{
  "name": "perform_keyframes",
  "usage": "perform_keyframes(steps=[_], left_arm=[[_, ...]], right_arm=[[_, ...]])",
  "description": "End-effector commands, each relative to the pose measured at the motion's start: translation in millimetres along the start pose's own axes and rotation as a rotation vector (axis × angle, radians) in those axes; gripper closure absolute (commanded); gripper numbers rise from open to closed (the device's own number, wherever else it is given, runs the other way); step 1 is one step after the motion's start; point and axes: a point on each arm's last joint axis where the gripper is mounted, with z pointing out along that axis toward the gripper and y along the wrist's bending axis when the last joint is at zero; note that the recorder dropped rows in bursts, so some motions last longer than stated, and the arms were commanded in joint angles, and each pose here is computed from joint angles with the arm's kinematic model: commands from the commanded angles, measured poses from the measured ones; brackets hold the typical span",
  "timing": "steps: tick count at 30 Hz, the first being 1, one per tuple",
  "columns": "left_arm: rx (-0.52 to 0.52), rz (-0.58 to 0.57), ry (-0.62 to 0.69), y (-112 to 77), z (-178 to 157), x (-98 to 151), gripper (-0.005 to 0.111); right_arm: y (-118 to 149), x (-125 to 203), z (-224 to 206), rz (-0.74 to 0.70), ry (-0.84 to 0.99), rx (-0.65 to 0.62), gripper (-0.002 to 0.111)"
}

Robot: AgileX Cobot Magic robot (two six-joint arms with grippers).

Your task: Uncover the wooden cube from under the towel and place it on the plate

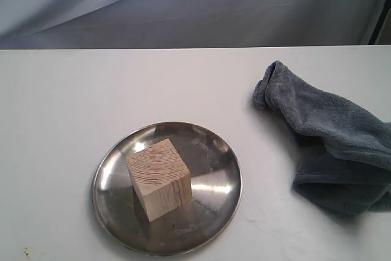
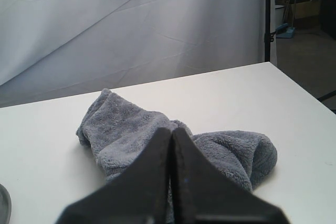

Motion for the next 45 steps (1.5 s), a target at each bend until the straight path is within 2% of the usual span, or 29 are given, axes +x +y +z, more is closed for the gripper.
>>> perform_keyframes(steps=[1, 20, 22, 25, 28, 34, 41, 45], left_arm=[[0.059, 0.000, -0.181, -1.0, -27.2, 15.3, 0.107], [0.122, 0.022, -0.831, 10.0, -126.5, 88.6, 0.107], [0.123, 0.034, -0.924, 12.1, -136.9, 103.1, 0.107], [0.068, 0.086, -1.039, 17.3, -142.9, 123.3, 0.107], [0.073, 0.083, -1.138, 19.5, -154.8, 139.4, 0.107], [0.046, 0.102, -1.147, 20.6, -157.7, 140.7, 0.107], [0.008, 0.119, -1.070, 22.8, -148.9, 143.6, 0.107], [0.023, 0.117, -1.114, 21.3, -139.9, 142.1, 0.107]], right_arm=[[-0.1, 1.1, 0.0, -0.005, 0.000, -0.002, 0.108], [-0.1, 1.1, 0.0, -0.005, 0.000, -0.002, 0.108], [-0.1, 1.1, 0.0, -0.005, 0.000, -0.002, 0.108], [-0.1, 1.1, 0.0, -0.005, 0.000, -0.002, 0.108], [-0.1, 1.1, 0.0, -0.005, 0.000, -0.002, 0.108], [-0.1, 1.1, 0.0, -0.005, 0.000, -0.002, 0.108], [-0.1, 1.1, 0.0, -0.005, 0.000, -0.002, 0.108], [-0.1, 1.1, 0.0, -0.005, 0.000, -0.002, 0.108]])
